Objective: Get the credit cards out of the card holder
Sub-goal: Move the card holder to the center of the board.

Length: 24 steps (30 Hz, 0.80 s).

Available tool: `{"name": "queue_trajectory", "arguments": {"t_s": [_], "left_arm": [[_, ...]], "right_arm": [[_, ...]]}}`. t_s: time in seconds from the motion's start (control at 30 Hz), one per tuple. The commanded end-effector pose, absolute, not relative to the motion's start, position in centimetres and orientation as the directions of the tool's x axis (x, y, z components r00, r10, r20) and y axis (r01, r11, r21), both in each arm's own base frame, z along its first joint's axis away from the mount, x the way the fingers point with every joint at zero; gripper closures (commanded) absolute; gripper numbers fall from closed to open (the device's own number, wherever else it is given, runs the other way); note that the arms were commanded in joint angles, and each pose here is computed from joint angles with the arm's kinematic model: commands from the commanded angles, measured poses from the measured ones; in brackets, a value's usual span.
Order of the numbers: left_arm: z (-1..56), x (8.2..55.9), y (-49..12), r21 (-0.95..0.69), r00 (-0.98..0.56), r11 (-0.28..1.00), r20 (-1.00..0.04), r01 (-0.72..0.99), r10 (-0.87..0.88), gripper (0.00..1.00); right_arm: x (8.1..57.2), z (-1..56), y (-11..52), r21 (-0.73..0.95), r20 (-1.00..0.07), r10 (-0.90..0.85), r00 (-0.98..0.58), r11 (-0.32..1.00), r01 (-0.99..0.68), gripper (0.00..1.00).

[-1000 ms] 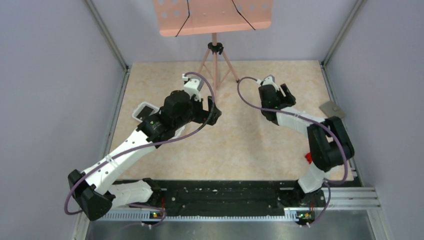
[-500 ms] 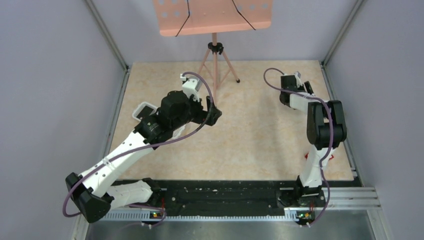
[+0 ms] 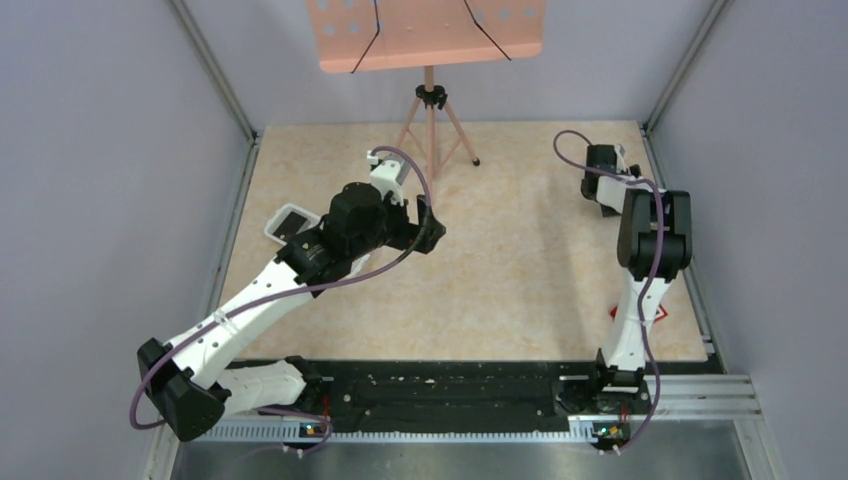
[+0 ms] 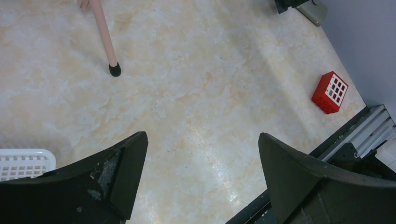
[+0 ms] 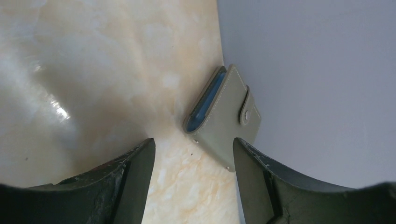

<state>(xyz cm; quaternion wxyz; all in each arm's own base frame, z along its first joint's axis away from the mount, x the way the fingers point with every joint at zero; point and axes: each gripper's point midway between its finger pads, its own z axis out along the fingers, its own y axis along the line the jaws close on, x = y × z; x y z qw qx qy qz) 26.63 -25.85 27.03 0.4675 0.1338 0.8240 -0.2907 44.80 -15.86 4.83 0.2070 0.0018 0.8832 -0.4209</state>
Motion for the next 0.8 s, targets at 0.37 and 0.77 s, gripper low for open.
{"name": "queue_trajectory", "arguments": {"t_s": [0.37, 0.77], "left_arm": [[27.9, 26.8, -26.9, -0.388, -0.525, 0.765, -0.848, 0.515, -0.076, 0.07], [27.7, 26.7, -27.0, -0.397, -0.533, 0.762, -0.842, 0.512, -0.08, 0.07]], "right_arm": [[43.7, -0.6, -17.2, -0.648, -0.312, -0.066, -0.948, 0.744, 0.161, 0.53], [42.4, -1.3, -16.4, -0.508, -0.317, 0.047, -0.947, 0.835, 0.211, 0.9]]}}
